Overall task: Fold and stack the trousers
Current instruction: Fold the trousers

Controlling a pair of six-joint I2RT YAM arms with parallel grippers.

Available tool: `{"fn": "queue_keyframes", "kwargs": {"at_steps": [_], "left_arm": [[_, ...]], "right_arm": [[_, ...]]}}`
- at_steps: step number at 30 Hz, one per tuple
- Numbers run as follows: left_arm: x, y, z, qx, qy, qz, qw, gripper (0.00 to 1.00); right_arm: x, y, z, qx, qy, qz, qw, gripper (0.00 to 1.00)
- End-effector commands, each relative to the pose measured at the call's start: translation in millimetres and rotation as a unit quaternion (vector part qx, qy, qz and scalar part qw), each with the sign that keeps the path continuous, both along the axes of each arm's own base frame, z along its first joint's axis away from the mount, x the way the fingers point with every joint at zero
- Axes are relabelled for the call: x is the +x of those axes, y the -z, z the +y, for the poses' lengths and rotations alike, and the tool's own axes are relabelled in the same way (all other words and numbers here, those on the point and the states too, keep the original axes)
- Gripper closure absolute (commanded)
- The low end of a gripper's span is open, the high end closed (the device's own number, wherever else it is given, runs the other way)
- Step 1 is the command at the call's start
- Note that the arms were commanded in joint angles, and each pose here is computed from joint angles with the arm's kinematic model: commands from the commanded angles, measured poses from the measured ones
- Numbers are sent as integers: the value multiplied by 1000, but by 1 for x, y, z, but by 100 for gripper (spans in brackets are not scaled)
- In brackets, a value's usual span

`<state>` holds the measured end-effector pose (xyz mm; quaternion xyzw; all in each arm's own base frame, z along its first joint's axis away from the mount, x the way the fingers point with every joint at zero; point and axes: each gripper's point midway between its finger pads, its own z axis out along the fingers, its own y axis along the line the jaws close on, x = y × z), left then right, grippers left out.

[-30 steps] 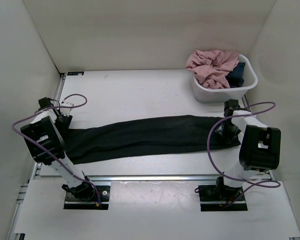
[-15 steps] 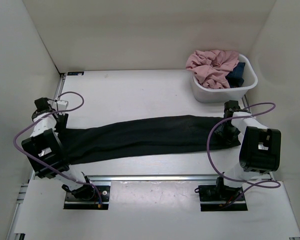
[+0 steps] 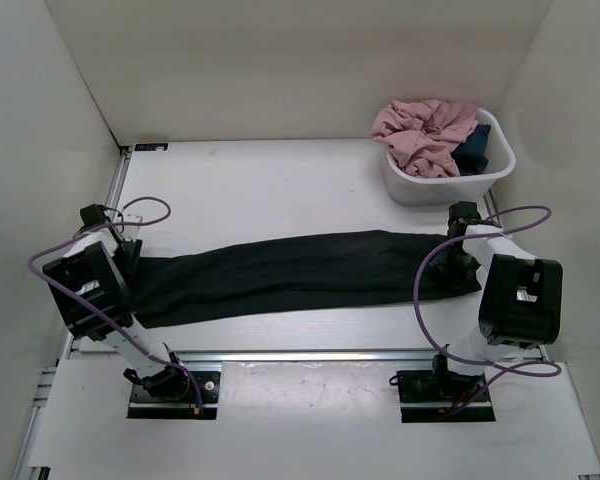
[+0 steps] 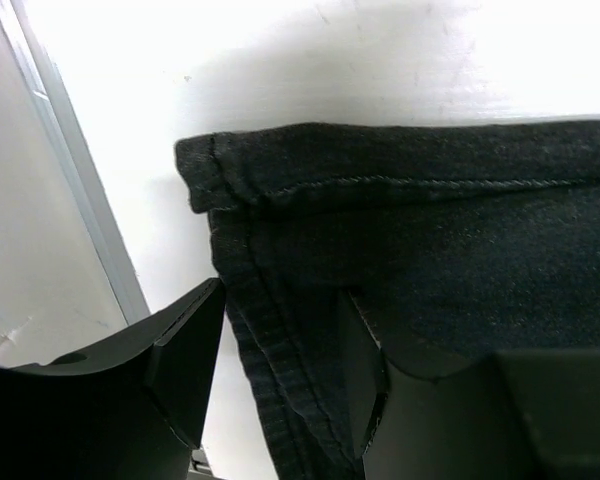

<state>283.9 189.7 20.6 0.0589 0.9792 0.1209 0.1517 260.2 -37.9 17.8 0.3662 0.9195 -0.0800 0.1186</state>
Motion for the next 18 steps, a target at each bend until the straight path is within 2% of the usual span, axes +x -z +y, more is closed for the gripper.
{"fn": "queue_keyframes", "kwargs": {"at_steps": [1, 5, 6, 7, 10, 11, 14, 18], "left_arm": [[17, -12, 17, 29, -12, -28, 999, 41], [24, -13, 15, 18, -11, -38, 999, 41], [27, -15, 16, 20, -11, -42, 999, 43], [27, -12, 16, 18, -11, -38, 999, 52], [28, -8, 12, 7, -6, -39, 999, 64], [28, -8, 12, 7, -6, -39, 999, 72], [27, -5, 9, 0, 1, -37, 999, 85], [32, -18, 17, 20, -4, -48, 999, 85]], "right_arm": [[-28, 10, -2, -3, -8, 48, 999, 46], [-27, 10, 1, -4, -13, 48, 999, 46], [-27, 10, 1, -4, -13, 48, 999, 46], [-27, 10, 1, -4, -13, 48, 999, 46], [-26, 6, -2, -9, -17, 45, 999, 46], [-26, 6, -2, -9, -17, 45, 999, 46], [-25, 4, -3, -14, -16, 46, 999, 46], [-25, 4, -3, -14, -16, 46, 999, 46]]}}
